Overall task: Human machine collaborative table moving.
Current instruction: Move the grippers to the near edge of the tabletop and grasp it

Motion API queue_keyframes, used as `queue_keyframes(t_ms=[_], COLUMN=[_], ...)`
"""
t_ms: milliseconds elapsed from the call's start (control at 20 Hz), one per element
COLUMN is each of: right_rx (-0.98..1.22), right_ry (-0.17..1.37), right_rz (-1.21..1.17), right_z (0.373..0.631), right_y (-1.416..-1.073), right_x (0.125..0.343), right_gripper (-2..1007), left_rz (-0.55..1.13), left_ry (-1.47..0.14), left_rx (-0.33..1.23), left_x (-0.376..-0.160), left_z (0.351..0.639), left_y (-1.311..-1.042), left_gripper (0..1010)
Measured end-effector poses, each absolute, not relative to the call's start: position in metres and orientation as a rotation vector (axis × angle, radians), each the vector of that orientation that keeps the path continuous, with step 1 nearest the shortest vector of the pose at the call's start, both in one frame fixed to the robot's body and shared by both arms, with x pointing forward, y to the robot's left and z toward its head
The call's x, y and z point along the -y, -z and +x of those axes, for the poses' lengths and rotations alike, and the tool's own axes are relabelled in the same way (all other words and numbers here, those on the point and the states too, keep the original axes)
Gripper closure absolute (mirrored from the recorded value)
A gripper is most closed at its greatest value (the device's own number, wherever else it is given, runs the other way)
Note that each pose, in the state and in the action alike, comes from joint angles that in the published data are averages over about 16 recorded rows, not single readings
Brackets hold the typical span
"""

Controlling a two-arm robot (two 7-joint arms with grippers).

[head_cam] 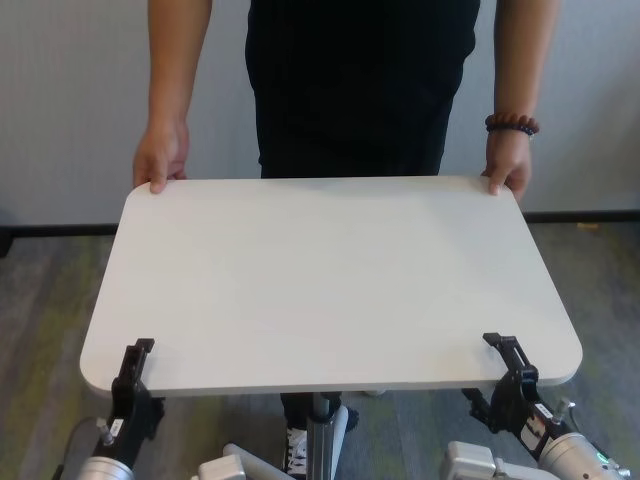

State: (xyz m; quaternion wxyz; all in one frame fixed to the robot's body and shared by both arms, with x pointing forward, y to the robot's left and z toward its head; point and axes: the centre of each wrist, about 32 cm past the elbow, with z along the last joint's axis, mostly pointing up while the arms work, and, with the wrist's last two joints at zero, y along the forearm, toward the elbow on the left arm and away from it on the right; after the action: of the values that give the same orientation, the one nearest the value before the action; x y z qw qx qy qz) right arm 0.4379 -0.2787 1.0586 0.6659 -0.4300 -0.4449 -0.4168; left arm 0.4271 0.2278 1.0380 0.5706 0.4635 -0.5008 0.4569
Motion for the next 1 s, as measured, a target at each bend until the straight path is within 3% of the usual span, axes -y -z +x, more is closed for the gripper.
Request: queue_keyframes(t_ms=[1000], right_rx=[1.007], right_ry=[0.945], right_rz=[-0.965], right_z=[0.4383], right_y=[-1.0590], right_x=[0.2786], right_gripper=[0], left_rz=[1.085], left_ry=[-1.072], left_rx=[1.175], left_x=[-0.2276], left_z=[0.4269], left_y=[-1.0383], left_gripper=[10])
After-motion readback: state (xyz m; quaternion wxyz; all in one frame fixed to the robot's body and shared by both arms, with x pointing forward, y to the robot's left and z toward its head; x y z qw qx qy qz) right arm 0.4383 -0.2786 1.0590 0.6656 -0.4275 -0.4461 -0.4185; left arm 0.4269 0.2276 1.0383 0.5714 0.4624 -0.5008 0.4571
